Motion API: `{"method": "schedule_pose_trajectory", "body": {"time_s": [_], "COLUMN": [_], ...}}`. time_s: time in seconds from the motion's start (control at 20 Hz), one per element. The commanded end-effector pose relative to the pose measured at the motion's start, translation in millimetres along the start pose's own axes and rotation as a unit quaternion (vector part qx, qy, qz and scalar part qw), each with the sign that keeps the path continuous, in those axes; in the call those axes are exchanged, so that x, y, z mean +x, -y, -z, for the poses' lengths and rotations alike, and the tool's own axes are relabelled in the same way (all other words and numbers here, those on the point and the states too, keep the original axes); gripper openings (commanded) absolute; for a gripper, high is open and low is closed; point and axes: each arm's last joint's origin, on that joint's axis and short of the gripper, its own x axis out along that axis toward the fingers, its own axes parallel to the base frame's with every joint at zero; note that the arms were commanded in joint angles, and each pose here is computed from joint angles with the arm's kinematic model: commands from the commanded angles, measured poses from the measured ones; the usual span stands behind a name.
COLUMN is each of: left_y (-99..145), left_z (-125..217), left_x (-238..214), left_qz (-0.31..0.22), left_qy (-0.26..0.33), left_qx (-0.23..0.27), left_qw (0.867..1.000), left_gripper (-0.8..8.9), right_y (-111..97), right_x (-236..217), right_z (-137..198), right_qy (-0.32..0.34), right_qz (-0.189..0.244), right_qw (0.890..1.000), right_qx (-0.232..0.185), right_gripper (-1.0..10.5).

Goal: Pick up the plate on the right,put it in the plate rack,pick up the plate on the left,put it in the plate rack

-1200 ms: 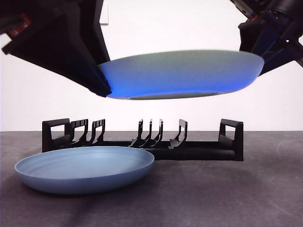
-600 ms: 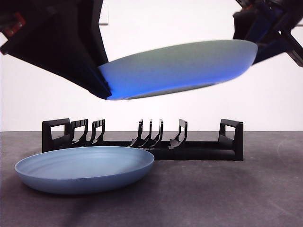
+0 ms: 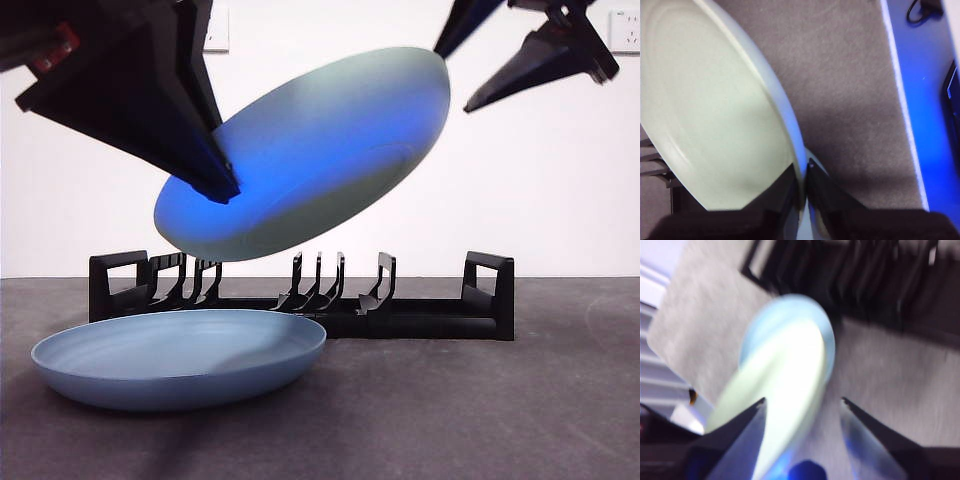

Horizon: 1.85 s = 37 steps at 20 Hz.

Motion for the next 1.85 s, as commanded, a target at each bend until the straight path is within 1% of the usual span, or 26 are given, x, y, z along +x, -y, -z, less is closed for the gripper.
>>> {"method": "schedule_pose_trajectory", "body": {"time_s": [0.05, 0.25, 0.3, 0.4, 0.5, 0.65, 0.75, 0.85, 1.0, 1.15, 1.4, 1.55, 1.7, 1.85], "left_y": [-3.5, -9.1, -12.3, -19.7, -29.3, -44.6, -56.0, -68.3, -88.9, -110.0, -135.8, -146.8, -155.3, -162.4], "left_z": [-3.4, -7.2, -7.9, -8.7, -7.8, -1.8, 3.9, 9.6, 20.4, 37.1, 74.6, 97.7, 116.9, 134.7], "left_x": [-0.5, -1.0, -1.3, -2.5, -3.5, -5.6, -8.8, -13.3, -22.5, -34.2, -52.0, -56.5, -49.9, -35.5], "left_qz": [-0.014, -0.043, -0.059, -0.095, -0.13, -0.159, -0.177, -0.187, -0.176, -0.155, -0.111, -0.092, -0.067, -0.051], "left_qy": [0.014, 0.035, 0.04, 0.052, 0.066, 0.086, 0.088, 0.096, 0.133, 0.176, 0.261, 0.295, 0.31, 0.299], "left_qx": [-0.041, -0.101, -0.12, -0.162, -0.213, -0.281, -0.316, -0.34, -0.376, -0.418, -0.491, -0.516, -0.54, -0.563], "left_qw": [0.999, 0.993, 0.99, 0.981, 0.966, 0.942, 0.928, 0.917, 0.9, 0.878, 0.824, 0.799, 0.78, 0.769], "left_gripper": [-0.09, -0.08, -0.08, -0.08, -0.09, -0.09, -0.09, -0.09, -0.09, -0.09, -0.09, -0.09, -0.09, -0.09], "right_y": [-7.6, -15.9, -18.0, -21.1, -23.6, -26.0, -27.3, -28.5, -29.1, -29.0, -28.3, -28.3, -28.3, -28.3], "right_x": [-10.8, -29.4, -35.3, -46.2, -57.7, -72.7, -80.2, -85.7, -90.4, -90.2, -89.1, -89.1, -89.1, -89.1], "right_z": [-8.1, -17.5, -19.7, -22.2, -22.8, -20.3, -18.4, -16.8, -15.4, -15.1, -15.2, -15.2, -15.2, -15.2], "right_qy": [0.051, 0.131, 0.153, 0.192, 0.227, 0.262, 0.276, 0.285, 0.292, 0.291, 0.288, 0.288, 0.288, 0.288], "right_qz": [-0.006, -0.012, -0.01, 0.009, 0.038, 0.08, 0.1, 0.112, 0.118, 0.119, 0.119, 0.119, 0.119, 0.119], "right_qw": [0.998, 0.99, 0.986, 0.979, 0.971, 0.959, 0.953, 0.948, 0.945, 0.946, 0.947, 0.947, 0.947, 0.947], "right_qx": [-0.033, -0.058, -0.064, -0.069, -0.071, -0.071, -0.078, -0.084, -0.086, -0.085, -0.084, -0.084, -0.084, -0.084], "right_gripper": [2.6, 2.6, 2.6, 2.6, 2.6, 2.6, 2.5, 2.5, 2.5, 2.5, 2.5, 2.5, 2.5, 2.5]}}
